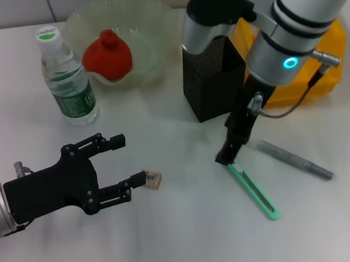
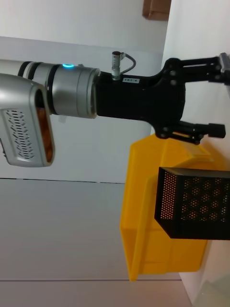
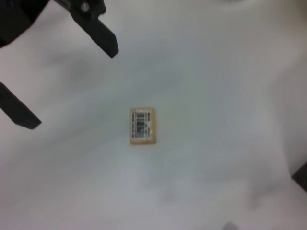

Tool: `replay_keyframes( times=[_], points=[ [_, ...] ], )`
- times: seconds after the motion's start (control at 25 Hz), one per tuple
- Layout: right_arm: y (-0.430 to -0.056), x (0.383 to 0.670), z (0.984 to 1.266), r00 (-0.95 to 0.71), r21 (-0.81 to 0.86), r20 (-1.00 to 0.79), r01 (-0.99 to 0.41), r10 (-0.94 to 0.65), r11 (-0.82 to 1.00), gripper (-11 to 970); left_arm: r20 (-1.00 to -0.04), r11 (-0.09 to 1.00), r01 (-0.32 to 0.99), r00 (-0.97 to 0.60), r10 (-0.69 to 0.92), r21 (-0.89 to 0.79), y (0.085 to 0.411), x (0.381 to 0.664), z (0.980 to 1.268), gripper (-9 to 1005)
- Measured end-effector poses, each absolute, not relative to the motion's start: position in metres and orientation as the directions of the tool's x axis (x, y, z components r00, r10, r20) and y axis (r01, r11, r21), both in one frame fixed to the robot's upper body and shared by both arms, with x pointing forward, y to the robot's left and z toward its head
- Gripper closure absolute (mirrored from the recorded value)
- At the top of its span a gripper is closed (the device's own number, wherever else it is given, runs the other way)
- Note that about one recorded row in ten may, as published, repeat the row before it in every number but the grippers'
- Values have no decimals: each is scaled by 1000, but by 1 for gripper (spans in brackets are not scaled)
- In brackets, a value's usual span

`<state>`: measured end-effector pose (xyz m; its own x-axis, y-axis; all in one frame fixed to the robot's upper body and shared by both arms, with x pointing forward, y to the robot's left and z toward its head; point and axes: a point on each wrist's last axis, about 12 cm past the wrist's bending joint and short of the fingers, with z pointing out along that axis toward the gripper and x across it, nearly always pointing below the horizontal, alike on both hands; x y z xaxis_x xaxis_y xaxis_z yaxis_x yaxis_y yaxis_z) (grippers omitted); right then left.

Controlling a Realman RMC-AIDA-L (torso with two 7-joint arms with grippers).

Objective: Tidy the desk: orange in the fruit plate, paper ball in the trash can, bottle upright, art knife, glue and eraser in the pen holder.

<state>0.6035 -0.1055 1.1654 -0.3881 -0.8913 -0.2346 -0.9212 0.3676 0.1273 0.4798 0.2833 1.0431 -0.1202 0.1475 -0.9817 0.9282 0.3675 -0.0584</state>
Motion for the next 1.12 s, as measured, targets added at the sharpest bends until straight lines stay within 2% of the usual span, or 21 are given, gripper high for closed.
replay_keyframes(
  times=[0.28, 1.12],
  points=[
    [-102, 599, 1155, -430, 141, -168, -901, -887, 410, 179, -982, 378, 924, -119, 146, -56, 283, 482, 1043, 210],
    [-93, 587, 1136, -392, 100, -112, -919, -913, 382, 184, -981, 381, 922, -125, 146, -61, 284, 482, 1043, 211]
  ],
)
